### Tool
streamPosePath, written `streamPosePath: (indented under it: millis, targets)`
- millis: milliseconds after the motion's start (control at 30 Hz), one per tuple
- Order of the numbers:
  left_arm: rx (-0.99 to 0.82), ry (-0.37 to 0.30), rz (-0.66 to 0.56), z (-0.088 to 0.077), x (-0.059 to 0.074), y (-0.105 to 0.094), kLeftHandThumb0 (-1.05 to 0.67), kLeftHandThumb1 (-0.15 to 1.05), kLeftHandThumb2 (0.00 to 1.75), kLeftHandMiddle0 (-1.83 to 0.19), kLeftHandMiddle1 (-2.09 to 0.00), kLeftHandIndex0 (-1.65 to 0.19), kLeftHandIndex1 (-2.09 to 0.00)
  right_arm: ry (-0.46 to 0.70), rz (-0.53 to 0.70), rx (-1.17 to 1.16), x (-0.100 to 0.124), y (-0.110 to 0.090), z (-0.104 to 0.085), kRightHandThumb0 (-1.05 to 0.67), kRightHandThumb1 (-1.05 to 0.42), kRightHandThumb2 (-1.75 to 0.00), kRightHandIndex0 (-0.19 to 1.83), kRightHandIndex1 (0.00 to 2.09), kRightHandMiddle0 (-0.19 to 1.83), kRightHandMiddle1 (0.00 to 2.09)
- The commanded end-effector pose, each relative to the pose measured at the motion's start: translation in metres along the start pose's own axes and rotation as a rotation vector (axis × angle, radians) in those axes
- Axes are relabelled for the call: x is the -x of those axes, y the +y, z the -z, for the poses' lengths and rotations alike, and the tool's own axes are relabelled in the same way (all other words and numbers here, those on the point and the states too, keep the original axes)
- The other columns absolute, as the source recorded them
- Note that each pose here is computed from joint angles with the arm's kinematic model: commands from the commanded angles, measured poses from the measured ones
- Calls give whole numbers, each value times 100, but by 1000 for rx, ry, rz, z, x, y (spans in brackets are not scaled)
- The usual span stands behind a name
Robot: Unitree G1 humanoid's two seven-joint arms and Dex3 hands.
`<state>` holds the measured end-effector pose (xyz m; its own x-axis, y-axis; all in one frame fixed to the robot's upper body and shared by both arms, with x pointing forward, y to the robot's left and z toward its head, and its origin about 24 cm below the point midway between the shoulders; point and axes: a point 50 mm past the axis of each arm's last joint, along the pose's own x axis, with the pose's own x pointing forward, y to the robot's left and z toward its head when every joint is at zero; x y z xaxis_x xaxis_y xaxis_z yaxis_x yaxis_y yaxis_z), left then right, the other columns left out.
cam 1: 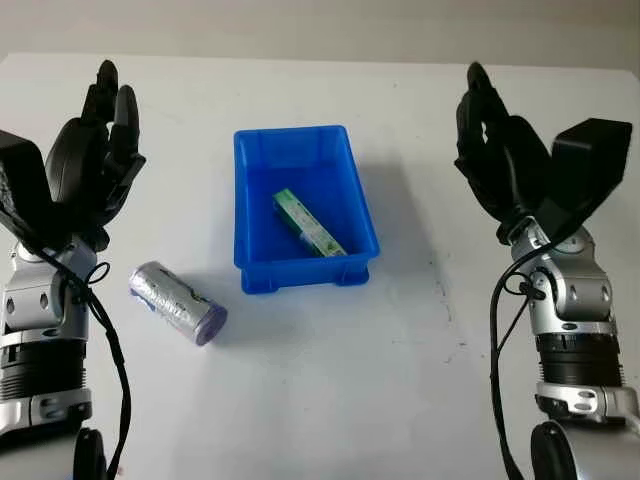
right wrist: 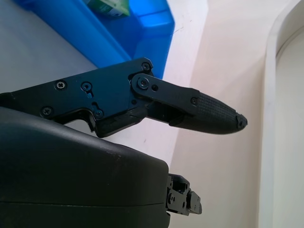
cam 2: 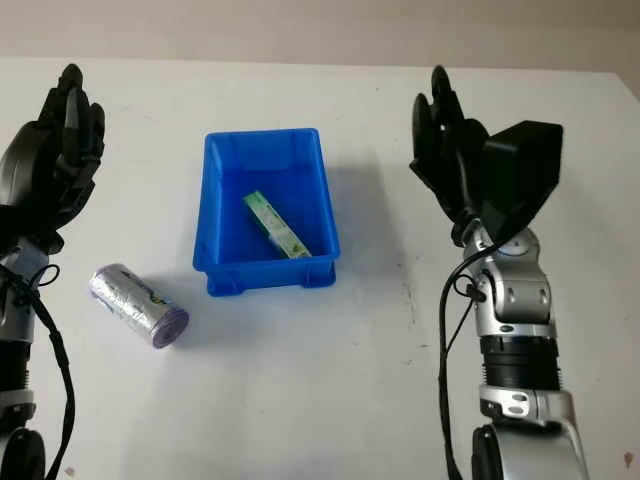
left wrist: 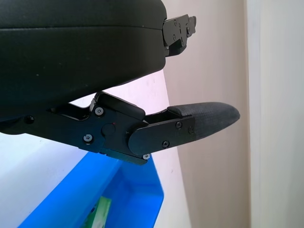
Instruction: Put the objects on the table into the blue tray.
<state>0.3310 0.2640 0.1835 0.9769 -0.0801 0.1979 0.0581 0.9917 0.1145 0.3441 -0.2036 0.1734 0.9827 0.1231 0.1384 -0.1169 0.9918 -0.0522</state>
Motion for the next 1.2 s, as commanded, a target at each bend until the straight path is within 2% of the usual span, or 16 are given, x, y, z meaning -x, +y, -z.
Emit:
streamPosePath:
  millis: [0, 167, 333, 400, 467, 533, 667, 767, 933, 1167]
  targets:
    - [-39, -4, 29, -5, 5, 4, -76, 105, 63, 19, 0, 19, 0, -7, 5, -19, 3, 0, -1, -73, -105, -75, -19, 0, -19, 0]
    - [-172, -19, 213, -19, 20, 10, -80, 105, 56, 19, 0, 19, 0, 1, -4, -51, 3, 2, -2, -73, -105, -75, -19, 0, -19, 0]
    - [-440, -15, 330, -43, 41, 11, -88, 105, 37, 16, -4, 16, -3, 12, -4, -75, 3, 2, 0, -73, -105, -76, -19, 0, -19, 0]
    - [-504, 21, 393, -51, 48, 12, -86, 105, 18, 18, -5, 18, -4, 12, -7, -77, 3, 1, 0, -74, -105, -77, -19, 0, -19, 0]
    - [-605, 71, 434, -56, 54, 13, -84, 98, 7, 18, -4, 17, -5, 14, -8, -78, 3, 1, 0, -74, -105, -78, -19, 0, -19, 0]
    - [-785, 106, 452, -62, 60, 11, -89, 96, 5, 14, -6, 14, -6, 11, -9, -77, 2, 1, 0, -75, -105, -78, -19, 0, -19, 0]
    - [-1089, 218, 511, -73, 68, 1, -97, 95, 5, 15, -5, 18, -4, 9, -14, -81, 2, 0, 0, -75, -105, -78, -19, 0, -19, 0]
    - [-1168, 264, 558, -77, 71, -3, -92, 92, 4, 19, -2, 19, 0, 10, -15, -84, 1, 1, 0, -74, -105, -78, -19, 0, -19, 0]
    - [-1221, 254, 601, -77, 75, -5, -80, 80, 3, 19, -2, 17, -4, 10, -17, -78, 1, 1, 0, -74, -105, -78, -19, 0, -19, 0]
    - [-1279, 202, 659, -72, 78, -8, -76, 80, 5, 16, -5, 12, -7, 8, -16, -89, 0, 2, 0, -73, -105, -78, -19, 0, -19, 0]
